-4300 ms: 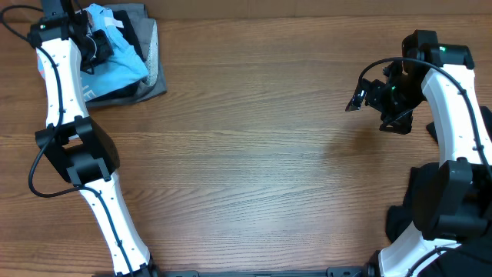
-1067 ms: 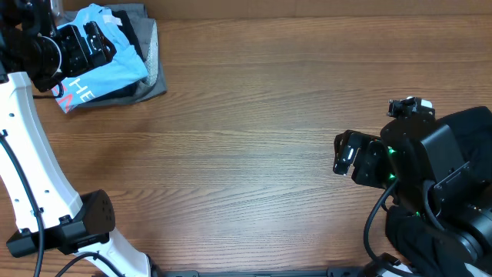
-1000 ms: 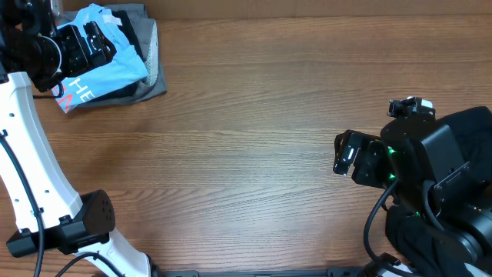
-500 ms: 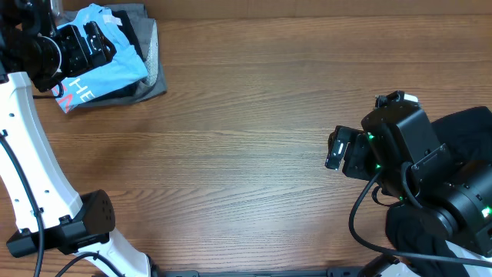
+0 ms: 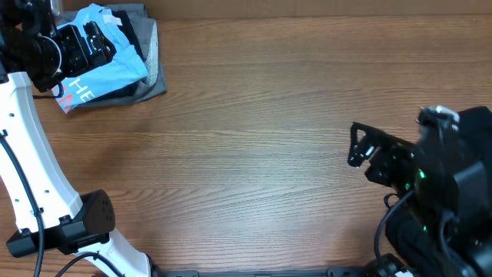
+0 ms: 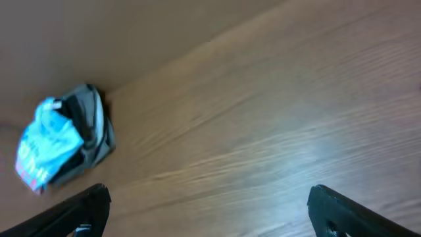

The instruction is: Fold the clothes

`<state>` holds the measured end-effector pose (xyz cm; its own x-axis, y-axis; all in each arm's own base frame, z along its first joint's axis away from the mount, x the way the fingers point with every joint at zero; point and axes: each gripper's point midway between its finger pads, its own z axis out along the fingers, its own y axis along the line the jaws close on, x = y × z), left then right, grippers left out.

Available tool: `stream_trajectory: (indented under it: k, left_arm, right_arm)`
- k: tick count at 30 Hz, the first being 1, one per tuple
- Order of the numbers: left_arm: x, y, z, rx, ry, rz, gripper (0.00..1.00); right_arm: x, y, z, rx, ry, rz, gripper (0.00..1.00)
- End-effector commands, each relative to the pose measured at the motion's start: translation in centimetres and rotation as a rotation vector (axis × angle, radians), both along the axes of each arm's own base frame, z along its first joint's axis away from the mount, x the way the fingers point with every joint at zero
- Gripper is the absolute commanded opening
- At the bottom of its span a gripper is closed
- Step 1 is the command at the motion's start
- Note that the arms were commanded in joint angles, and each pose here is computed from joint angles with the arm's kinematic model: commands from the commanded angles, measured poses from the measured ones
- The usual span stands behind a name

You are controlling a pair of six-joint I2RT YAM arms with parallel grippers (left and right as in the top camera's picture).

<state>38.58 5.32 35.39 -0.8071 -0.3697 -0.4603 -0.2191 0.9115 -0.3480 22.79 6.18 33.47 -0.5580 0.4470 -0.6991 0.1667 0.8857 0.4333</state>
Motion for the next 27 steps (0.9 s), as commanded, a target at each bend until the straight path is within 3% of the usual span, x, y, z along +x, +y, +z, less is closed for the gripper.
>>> stream_trajectory:
  k: [1,13,27]
  left_arm:
    - [0.0,-0.2,0.1,0.005,-0.003,-0.009,1.0]
    - [0.0,-0.2,0.1,0.005,-0.003,-0.009,1.0]
    - [0.0,-0.2,0.1,0.005,-0.003,-0.009,1.0]
  right_arm:
    - [-0.7,-1.3,-3.8,0.03,-0.016,-0.033,1.0]
    - [0.2,-3.0,-13.9,0.045,-0.269,-0.047,1.0]
    - [1.9,-3.0,-16.4,0.093,-0.517,-0.042,1.0]
